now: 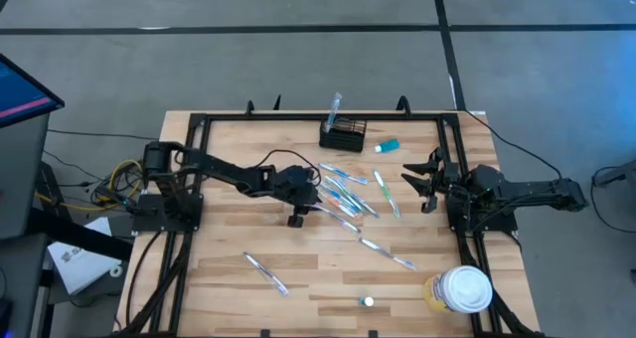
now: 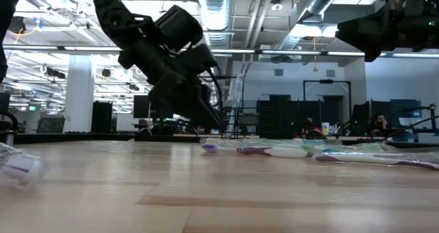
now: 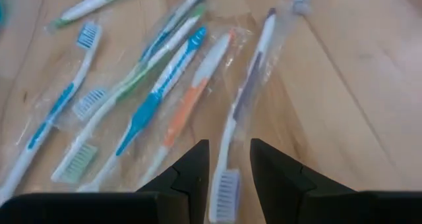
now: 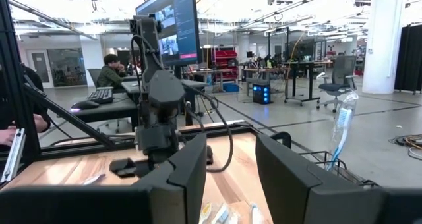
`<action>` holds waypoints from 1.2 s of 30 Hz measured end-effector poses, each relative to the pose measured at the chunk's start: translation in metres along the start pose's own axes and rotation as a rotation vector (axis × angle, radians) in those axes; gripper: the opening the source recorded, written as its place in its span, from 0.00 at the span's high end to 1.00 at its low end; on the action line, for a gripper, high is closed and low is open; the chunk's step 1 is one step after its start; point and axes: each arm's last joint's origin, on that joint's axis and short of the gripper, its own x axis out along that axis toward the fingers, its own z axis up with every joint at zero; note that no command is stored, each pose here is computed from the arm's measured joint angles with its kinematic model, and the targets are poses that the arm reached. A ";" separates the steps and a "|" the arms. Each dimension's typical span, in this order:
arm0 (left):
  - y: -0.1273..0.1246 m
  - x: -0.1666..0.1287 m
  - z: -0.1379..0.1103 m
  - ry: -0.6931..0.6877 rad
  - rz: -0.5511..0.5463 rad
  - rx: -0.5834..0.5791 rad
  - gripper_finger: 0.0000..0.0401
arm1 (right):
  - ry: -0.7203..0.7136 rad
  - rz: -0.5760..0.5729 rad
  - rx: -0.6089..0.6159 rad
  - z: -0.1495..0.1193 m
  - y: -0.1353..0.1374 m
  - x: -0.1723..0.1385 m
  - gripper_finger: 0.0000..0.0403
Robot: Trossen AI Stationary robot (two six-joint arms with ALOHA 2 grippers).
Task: Pick & Place toothbrushing station
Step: Put the top violet toothbrush into the mesh organizer
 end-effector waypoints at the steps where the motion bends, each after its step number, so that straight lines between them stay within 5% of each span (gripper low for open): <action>1: 0.001 0.002 0.001 -0.001 0.005 0.000 0.74 | 0.000 0.000 0.000 0.000 0.000 0.000 0.70; 36: 0.001 0.033 -0.012 0.066 -0.053 -0.002 0.74 | 0.001 0.000 0.000 0.000 0.000 0.000 0.70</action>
